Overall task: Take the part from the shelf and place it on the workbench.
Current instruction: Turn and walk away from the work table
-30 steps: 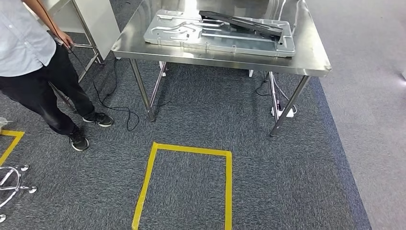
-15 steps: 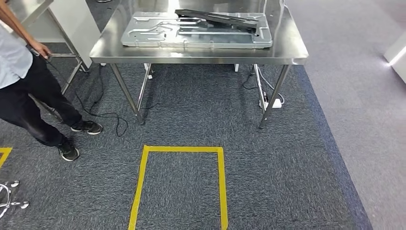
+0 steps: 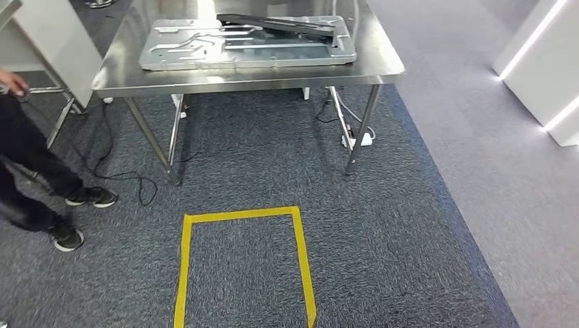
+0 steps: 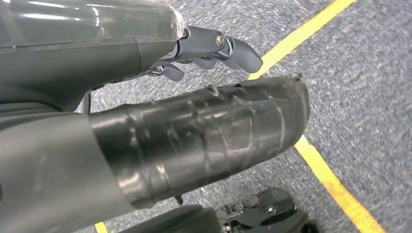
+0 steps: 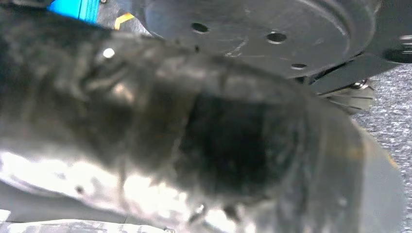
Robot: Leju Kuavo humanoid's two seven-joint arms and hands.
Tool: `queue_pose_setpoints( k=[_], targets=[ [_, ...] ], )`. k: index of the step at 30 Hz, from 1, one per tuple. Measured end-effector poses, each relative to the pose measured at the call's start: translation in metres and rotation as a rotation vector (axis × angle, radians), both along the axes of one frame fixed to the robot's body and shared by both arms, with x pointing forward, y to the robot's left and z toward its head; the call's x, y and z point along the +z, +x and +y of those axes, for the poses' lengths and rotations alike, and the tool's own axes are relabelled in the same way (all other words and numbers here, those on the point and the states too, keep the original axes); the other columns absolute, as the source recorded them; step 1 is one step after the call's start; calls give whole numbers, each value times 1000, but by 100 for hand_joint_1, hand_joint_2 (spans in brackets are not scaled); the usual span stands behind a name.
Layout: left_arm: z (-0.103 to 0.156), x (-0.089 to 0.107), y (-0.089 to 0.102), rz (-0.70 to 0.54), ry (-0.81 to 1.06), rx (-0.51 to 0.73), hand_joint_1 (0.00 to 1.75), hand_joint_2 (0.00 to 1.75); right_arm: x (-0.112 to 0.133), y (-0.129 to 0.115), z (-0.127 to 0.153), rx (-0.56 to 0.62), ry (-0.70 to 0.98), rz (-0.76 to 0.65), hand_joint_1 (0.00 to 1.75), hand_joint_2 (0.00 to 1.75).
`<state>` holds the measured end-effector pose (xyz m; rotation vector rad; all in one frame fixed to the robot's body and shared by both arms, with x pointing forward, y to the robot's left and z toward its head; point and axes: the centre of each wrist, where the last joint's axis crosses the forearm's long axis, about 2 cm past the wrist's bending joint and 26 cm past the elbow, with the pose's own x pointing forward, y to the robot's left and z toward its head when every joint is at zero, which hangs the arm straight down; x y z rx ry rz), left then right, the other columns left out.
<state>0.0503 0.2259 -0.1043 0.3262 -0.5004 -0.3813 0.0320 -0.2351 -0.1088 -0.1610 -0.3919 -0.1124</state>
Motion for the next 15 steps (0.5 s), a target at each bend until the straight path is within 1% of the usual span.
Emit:
queue_pose_setpoints(
  k=[12,15],
  targets=[
    [0,0,1,1,0,17,0,0,0,1,2,6,-5,21,0,0],
    [0,0,-1,6,0,20,0,0,1,3,2,2,-11,25,0,0]
  ],
)
